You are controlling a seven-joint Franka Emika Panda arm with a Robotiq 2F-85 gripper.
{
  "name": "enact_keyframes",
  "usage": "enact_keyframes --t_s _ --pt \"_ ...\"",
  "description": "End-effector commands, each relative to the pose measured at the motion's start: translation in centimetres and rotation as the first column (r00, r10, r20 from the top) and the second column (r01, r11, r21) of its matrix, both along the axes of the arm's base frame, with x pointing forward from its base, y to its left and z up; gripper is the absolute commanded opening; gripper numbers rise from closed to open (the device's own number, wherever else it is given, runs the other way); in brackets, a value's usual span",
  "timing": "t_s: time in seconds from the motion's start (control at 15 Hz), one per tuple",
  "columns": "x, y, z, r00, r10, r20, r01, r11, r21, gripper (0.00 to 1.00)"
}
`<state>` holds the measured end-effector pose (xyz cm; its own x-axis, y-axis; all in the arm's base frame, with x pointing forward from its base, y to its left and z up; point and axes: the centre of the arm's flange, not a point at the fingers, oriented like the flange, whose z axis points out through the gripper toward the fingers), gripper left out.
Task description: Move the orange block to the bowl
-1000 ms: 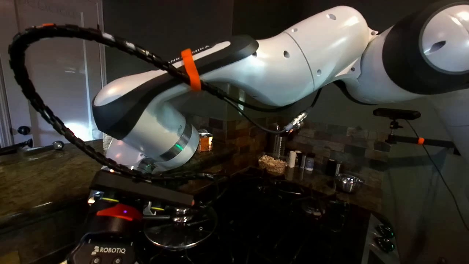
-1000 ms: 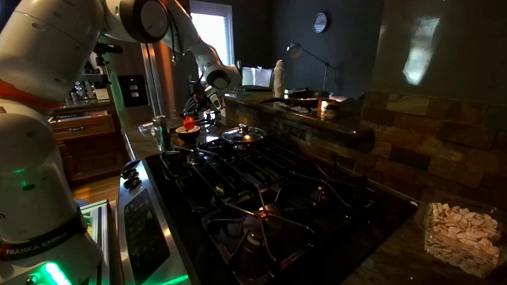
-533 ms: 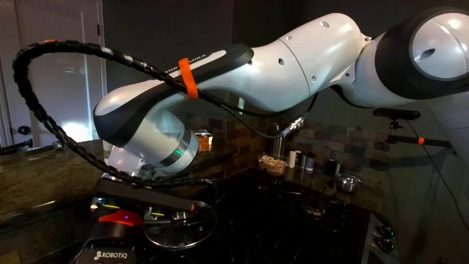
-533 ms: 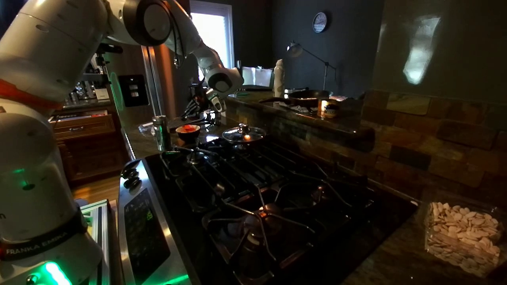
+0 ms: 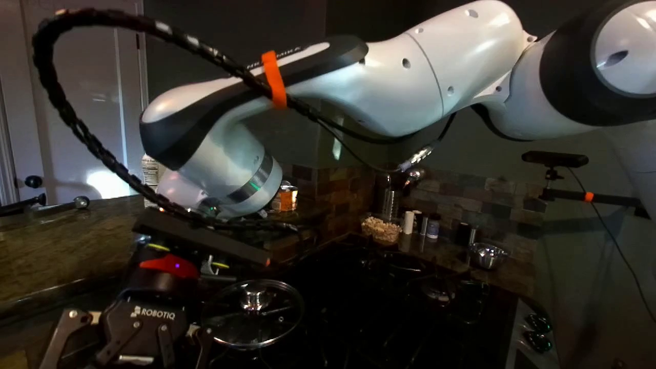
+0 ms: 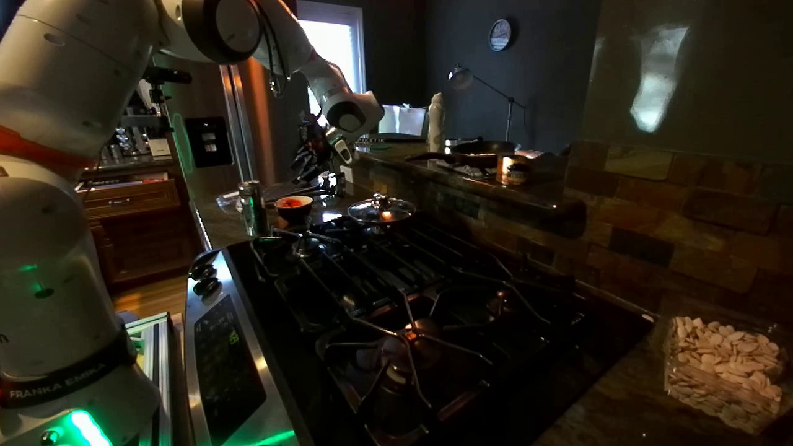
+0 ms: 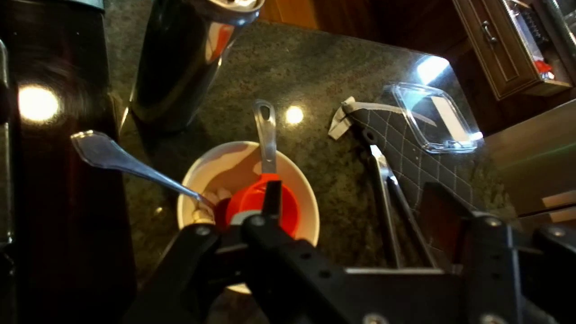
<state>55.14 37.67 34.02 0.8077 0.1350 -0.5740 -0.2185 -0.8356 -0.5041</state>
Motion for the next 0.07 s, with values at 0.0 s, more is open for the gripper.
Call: enact_keyframes --t_s 0.0 --pt "-0.05 -0.12 1.29 1.000 0.000 0.020 0.000 1.000 0.006 0.86"
